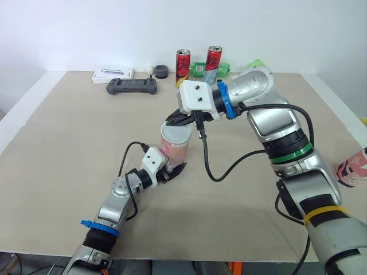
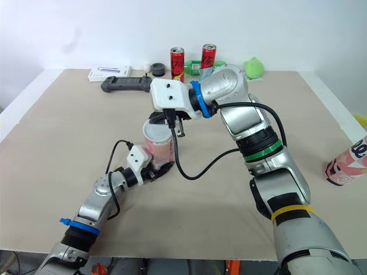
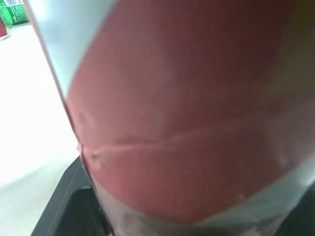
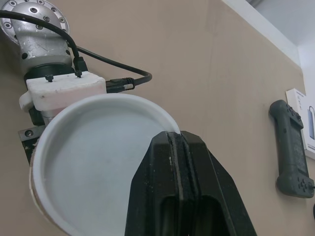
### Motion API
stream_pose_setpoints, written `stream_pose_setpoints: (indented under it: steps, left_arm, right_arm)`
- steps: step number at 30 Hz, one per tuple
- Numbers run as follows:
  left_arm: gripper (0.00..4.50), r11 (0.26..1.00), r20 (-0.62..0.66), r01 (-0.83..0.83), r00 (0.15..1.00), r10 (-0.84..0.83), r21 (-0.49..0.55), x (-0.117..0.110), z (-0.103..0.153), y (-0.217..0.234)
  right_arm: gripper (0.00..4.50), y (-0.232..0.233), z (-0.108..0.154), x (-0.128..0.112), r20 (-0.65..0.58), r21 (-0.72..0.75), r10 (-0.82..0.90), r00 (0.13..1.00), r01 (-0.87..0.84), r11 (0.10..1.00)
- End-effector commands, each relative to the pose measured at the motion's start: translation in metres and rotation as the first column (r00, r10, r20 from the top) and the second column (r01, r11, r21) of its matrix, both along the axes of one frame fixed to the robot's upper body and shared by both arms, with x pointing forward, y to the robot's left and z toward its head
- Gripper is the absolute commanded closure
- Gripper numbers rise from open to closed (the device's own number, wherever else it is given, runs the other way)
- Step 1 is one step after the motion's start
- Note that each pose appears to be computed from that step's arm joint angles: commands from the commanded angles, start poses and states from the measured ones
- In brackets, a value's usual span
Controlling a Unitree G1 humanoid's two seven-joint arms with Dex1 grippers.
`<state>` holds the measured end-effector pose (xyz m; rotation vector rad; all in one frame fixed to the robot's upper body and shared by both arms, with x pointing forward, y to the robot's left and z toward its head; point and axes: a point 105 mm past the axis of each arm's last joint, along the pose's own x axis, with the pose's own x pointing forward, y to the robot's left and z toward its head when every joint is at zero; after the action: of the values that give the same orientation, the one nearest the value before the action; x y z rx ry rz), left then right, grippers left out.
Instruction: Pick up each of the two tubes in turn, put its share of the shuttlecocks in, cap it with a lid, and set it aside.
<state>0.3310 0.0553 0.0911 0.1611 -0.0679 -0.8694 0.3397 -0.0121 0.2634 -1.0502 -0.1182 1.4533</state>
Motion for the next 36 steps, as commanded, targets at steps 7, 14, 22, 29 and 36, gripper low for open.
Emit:
stream_pose_setpoints:
  steps: [7, 14, 22, 29, 36]
  left_arm:
    - [1.56, 0.998, -0.062, -0.007, 0.998, 0.011, 0.06, -0.004, -0.021, 0.001]
    - [1.56, 0.998, -0.061, -0.012, 0.998, 0.016, 0.053, -0.003, -0.021, 0.0]
    - [1.56, 0.999, -0.063, -0.012, 0.998, 0.015, 0.053, -0.004, -0.021, 0.0]
    - [1.56, 0.999, -0.06, -0.009, 0.998, 0.012, 0.053, -0.003, -0.021, -0.001]
    - [1.56, 0.999, -0.059, -0.008, 0.998, 0.011, 0.052, -0.002, -0.021, -0.001]
  right_arm:
    - [4.48, 0.013, -0.006, -0.008, 0.021, -0.041, 0.064, 0.998, -0.064, 0.997]
    - [4.48, 0.021, -0.007, -0.011, 0.017, -0.041, 0.089, 0.996, -0.088, 0.995]
    - [4.48, 0.021, -0.002, -0.009, 0.036, -0.029, 0.086, 0.996, -0.085, 0.996]
    - [1.01, 0.021, 0.001, -0.007, 0.045, -0.025, 0.083, 0.996, -0.082, 0.996]
    - [0.04, 0.021, 0.014, -0.007, 0.076, -0.003, 0.081, 0.994, -0.081, 0.997]
